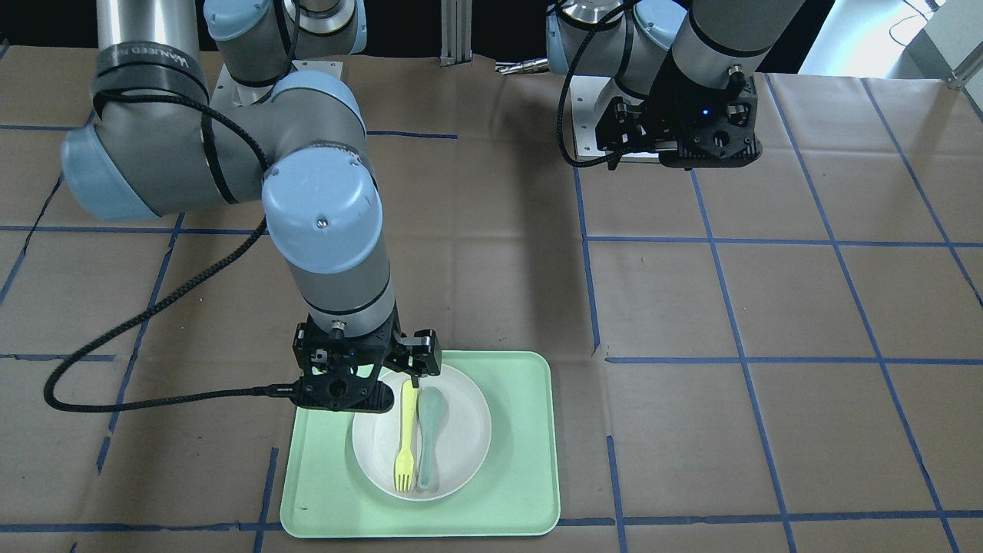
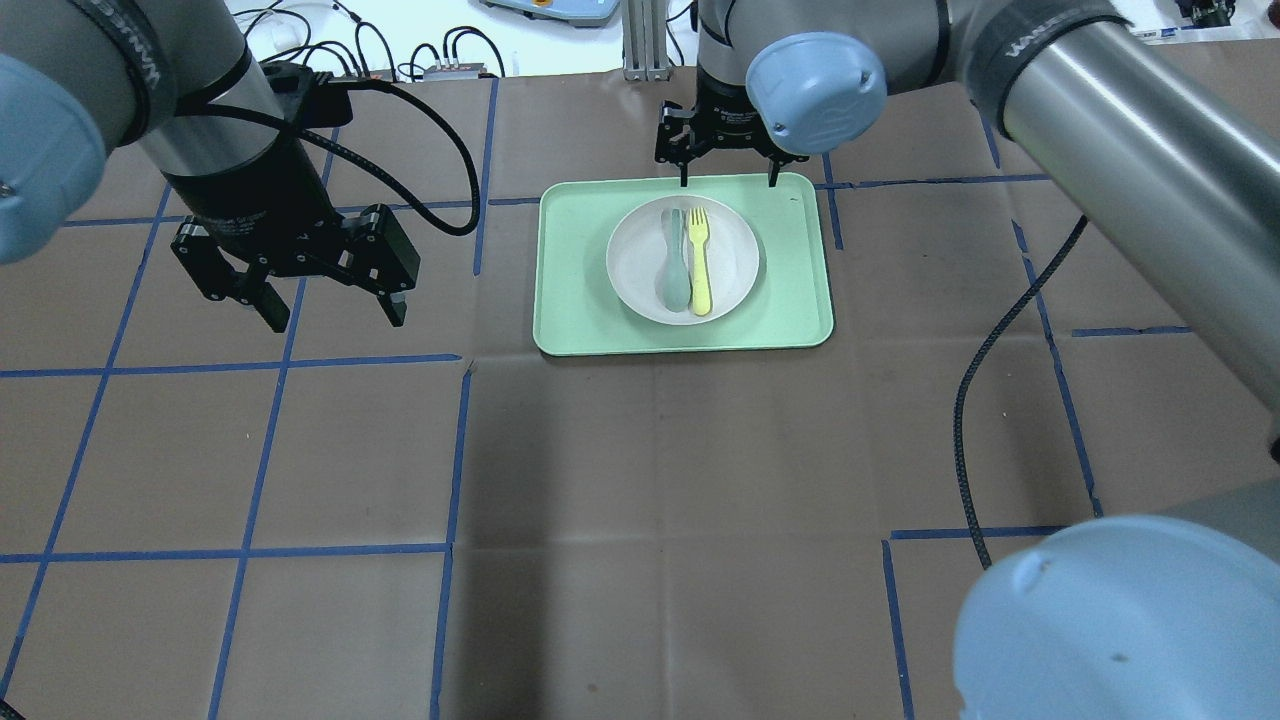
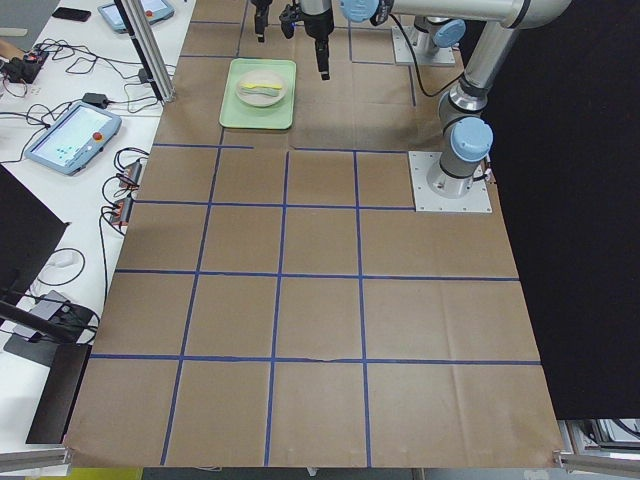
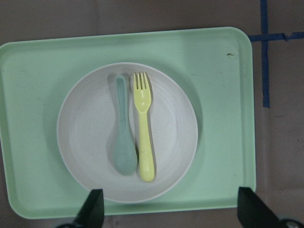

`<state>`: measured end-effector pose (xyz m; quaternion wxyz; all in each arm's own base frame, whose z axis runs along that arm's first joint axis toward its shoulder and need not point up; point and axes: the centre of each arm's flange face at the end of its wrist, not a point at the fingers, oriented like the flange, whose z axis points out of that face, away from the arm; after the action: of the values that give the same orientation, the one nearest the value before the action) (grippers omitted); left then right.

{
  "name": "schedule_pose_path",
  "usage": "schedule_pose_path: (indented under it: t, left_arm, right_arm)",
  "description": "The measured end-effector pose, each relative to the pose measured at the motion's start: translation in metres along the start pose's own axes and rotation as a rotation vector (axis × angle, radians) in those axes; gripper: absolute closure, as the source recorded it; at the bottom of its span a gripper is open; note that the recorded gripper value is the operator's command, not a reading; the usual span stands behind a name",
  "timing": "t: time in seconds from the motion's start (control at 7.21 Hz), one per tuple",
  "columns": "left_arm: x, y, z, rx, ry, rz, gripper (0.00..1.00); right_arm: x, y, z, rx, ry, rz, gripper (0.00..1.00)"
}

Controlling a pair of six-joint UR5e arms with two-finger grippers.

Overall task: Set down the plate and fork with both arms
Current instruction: 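Move the right gripper over the plate and lower onto the yellow fork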

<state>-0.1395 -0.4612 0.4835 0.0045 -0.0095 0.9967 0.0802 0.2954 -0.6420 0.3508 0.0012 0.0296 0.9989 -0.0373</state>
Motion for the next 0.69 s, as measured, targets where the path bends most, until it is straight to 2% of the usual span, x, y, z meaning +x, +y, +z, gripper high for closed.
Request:
schedule_pose_path:
  t: [0.28,0.42,0.55,0.69]
  left_arm:
    - [0.0,-0.002,-0.017,0.076,0.002,-0.001,0.01]
    - [0.0,-0.008,-0.023,0.121,0.004,0.002,0.01]
    - [0.0,-0.017,-0.026,0.178,0.009,0.004,0.04]
    - [0.001,-0.025,-0.029,0.26,0.016,0.007,0.0]
  right_arm:
    - [-0.001,0.0,0.049,-0.015,0.007,0.003,0.0]
    - [0.001,0.003,0.069,0.011,0.001,0.009,0.1]
    - [0.002,0.006,0.082,0.031,-0.003,0.011,0.26]
    - [0.002,0.008,0.09,0.037,-0.003,0.011,0.37]
